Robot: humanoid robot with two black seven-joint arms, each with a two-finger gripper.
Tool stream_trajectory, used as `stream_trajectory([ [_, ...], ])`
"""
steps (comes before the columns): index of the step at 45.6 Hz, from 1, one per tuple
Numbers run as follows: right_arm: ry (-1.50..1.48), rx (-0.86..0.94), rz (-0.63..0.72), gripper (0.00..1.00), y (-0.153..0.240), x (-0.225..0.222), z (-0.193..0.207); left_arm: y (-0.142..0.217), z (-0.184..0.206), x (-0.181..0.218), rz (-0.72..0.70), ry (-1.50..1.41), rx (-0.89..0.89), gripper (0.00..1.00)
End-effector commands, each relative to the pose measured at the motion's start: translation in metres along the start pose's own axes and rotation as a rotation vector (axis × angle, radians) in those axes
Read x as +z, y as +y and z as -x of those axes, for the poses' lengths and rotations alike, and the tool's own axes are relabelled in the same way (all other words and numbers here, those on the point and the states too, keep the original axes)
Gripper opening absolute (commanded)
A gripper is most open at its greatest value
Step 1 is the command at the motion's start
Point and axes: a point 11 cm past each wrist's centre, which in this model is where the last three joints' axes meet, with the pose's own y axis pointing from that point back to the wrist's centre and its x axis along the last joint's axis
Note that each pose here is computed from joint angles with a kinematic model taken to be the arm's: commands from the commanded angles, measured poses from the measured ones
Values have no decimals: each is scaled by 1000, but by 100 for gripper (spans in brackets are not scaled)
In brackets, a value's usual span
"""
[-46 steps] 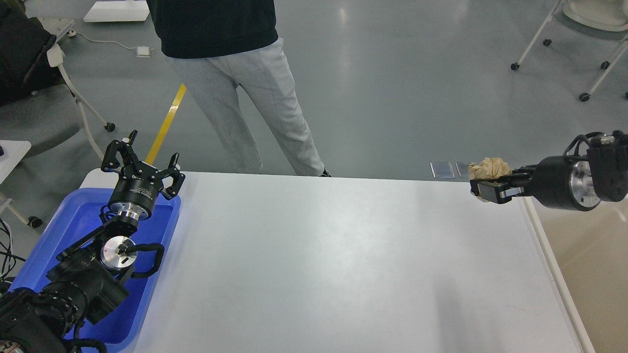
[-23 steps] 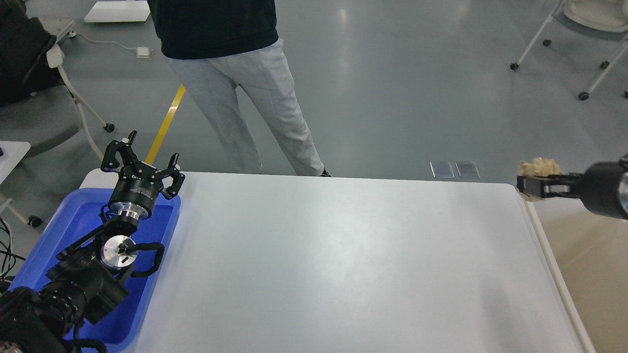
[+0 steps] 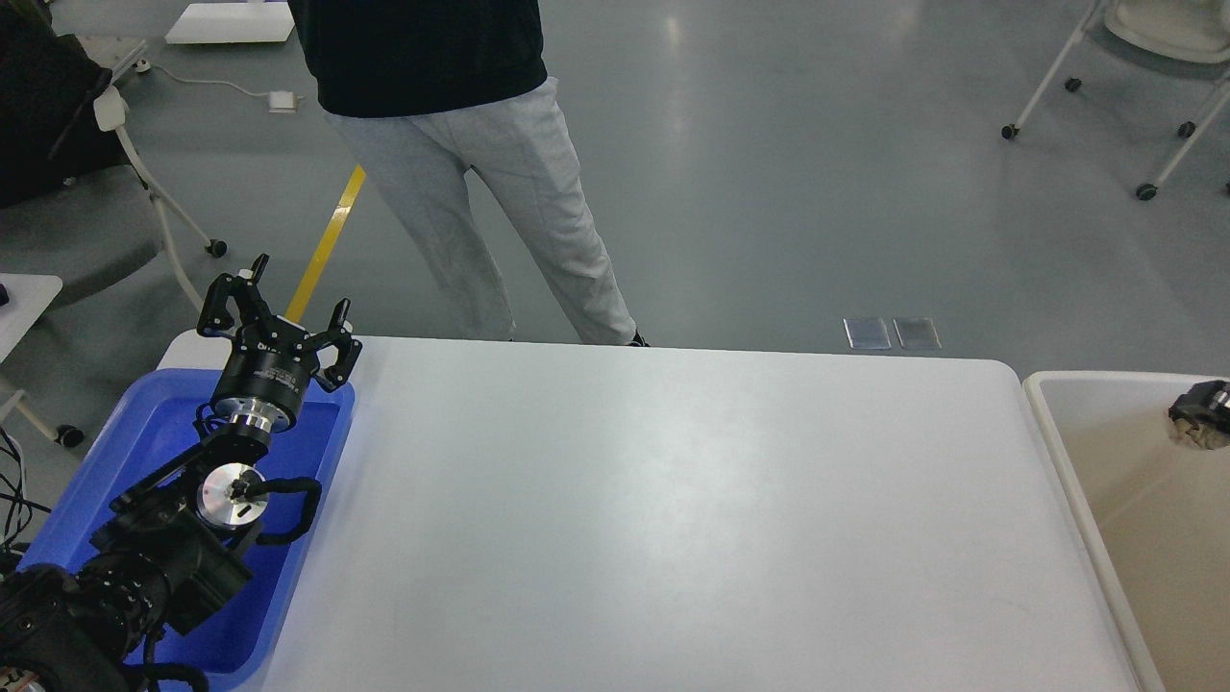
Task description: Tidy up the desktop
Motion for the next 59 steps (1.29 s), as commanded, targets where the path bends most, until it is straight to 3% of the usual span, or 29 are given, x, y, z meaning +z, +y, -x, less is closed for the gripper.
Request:
stream_trajectory([
  [1, -246, 60, 143, 0, -20, 50, 16, 0, 0, 0, 0, 0, -1, 100],
  [34, -550, 239, 332, 0, -79, 107, 90, 0, 0, 0, 0, 0, -1, 100],
  [59, -752, 360, 333, 0, -80, 108, 84, 0, 0, 0, 1, 0, 3, 100],
])
